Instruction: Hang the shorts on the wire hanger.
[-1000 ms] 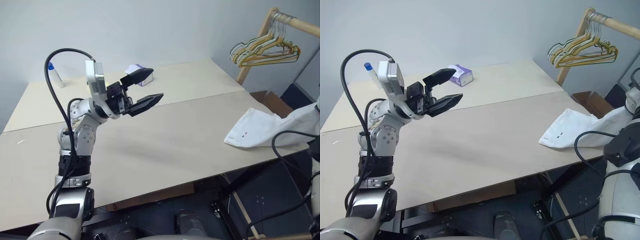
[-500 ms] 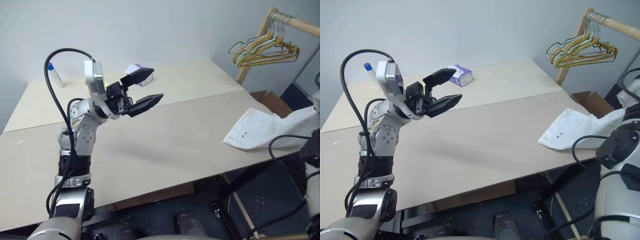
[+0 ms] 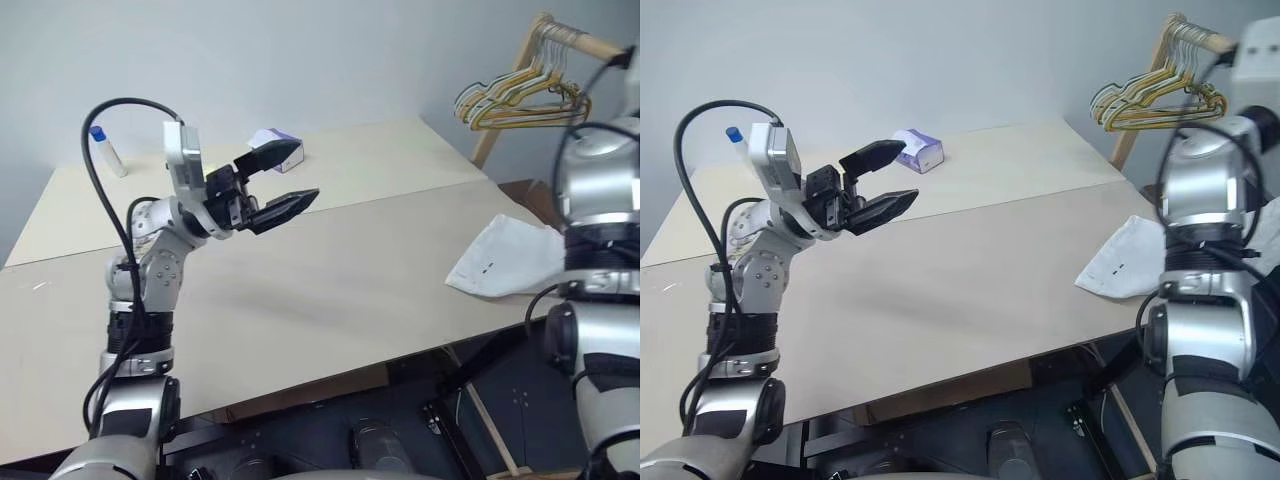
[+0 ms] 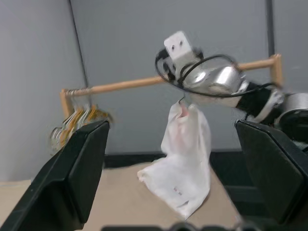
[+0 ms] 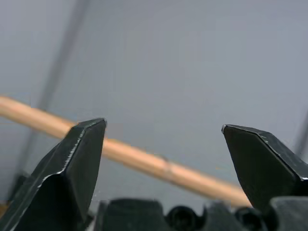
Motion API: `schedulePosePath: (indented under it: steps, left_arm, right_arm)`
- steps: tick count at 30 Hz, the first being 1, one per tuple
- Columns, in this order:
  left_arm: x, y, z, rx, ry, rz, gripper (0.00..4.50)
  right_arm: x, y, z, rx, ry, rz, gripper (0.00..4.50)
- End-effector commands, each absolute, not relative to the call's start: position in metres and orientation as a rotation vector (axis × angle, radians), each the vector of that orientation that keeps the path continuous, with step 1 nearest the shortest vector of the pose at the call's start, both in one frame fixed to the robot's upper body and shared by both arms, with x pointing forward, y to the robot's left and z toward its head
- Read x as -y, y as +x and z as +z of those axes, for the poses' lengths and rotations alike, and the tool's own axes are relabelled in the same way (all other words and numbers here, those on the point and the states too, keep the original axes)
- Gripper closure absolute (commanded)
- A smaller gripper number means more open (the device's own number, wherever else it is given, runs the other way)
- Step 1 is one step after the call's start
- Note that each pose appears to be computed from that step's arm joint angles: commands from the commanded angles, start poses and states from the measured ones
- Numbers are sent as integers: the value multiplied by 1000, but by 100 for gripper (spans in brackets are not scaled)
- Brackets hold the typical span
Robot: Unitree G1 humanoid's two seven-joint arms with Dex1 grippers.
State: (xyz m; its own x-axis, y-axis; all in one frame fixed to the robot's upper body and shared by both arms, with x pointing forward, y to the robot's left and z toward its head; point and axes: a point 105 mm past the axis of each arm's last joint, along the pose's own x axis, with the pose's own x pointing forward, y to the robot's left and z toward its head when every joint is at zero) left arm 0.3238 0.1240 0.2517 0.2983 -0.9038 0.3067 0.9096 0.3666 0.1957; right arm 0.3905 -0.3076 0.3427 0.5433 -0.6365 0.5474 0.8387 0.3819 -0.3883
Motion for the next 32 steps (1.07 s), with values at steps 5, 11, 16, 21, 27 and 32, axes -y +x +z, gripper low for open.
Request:
schedulePosePath:
  steps: [5,11,16,21,27,32]
  left_arm:
    - [-185,325,240,317,82,-946,0]
    - [-206,314,216,245,93,-789,0]
    - [-209,303,198,185,126,-737,0]
    - [-210,300,192,162,140,-717,0]
    - [-211,302,192,162,142,-705,0]
    - [-211,304,189,146,124,-697,0]
  right_arm:
    - [196,417,315,325,-777,-106,4]
    - [151,403,245,189,-822,381,4]
    - [138,389,199,88,-927,576,4]
    - [136,388,181,33,-965,617,4]
    - [129,387,172,26,-978,632,4]
    - [127,384,168,19,-986,645,4]
